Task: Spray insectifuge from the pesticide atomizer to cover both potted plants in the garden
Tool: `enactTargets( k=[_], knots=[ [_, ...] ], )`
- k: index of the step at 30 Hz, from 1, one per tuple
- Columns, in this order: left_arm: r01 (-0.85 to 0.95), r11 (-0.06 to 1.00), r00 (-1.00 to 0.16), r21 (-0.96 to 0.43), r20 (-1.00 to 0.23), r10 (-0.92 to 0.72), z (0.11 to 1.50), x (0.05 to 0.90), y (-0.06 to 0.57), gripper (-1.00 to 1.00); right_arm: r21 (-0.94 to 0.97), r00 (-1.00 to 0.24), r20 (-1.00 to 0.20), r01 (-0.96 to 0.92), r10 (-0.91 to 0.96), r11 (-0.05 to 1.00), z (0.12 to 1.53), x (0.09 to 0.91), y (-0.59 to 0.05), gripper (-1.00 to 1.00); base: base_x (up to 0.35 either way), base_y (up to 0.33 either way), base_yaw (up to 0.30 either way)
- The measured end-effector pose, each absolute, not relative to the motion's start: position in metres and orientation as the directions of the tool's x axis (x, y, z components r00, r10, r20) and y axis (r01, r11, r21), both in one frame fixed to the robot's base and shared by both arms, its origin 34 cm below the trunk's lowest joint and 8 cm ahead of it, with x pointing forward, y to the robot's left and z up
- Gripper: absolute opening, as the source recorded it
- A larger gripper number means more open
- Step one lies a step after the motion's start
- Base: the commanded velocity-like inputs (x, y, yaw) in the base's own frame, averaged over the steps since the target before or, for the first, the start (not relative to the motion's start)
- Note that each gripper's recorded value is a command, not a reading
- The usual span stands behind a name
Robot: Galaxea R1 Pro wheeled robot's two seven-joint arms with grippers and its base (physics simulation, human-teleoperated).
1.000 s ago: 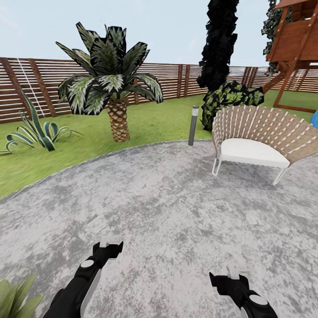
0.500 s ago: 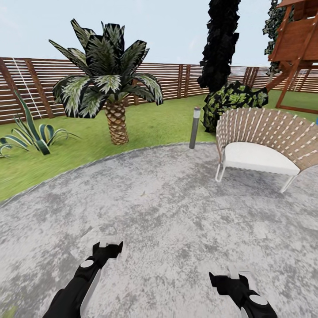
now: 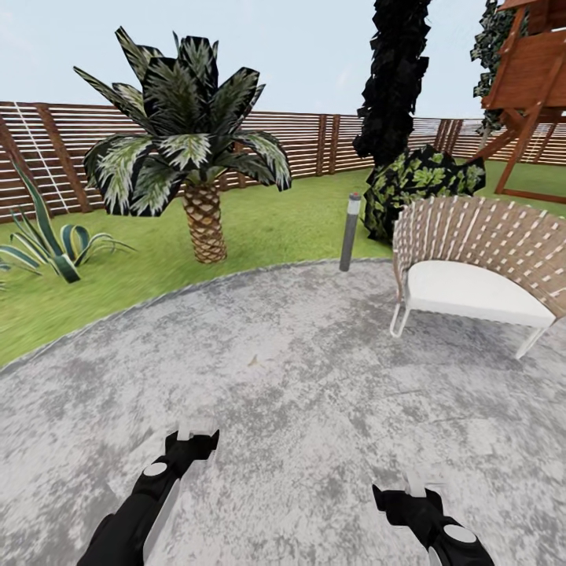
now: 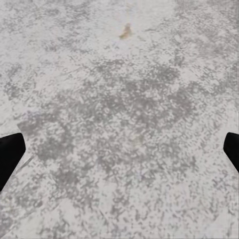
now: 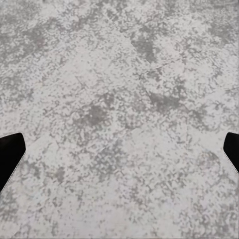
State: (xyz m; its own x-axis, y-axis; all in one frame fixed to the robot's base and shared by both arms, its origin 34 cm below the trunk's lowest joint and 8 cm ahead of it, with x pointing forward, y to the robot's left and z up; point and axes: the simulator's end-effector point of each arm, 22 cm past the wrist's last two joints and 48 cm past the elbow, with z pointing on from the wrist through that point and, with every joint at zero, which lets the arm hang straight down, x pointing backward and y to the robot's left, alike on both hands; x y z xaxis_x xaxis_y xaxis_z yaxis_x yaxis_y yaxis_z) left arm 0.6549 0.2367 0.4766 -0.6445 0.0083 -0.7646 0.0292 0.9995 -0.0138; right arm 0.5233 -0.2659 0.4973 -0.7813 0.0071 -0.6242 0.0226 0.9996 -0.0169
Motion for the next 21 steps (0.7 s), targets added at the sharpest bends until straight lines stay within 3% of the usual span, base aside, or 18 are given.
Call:
enactTargets(
  k=[7, 15, 21],
  knots=[
    [0.029, 0.999, -0.645, -0.014, -0.764, 0.008, 0.4759, 0.6548, 0.2367, 1.0, -0.018, -0.782, -0.624, 0.024, 0.008, 1.0, 0.4969, 0.5234, -0.2663, 1.0, 0.347, 0.0, 0.102],
    [0.029, 0.999, -0.65, -0.014, -0.76, 0.008, 0.473, 0.6537, 0.2363, 1.0, -0.017, -0.785, -0.619, 0.025, 0.009, 1.0, 0.4947, 0.5226, -0.266, 1.0, 0.347, 0.0, 0.205],
    [0.03, 0.999, -0.651, -0.015, -0.759, 0.008, 0.4719, 0.6533, 0.2358, 1.0, -0.016, -0.786, -0.619, 0.026, 0.01, 1.0, 0.4942, 0.5224, -0.2662, 1.0, 0.347, 0.0, 0.044]
  ],
)
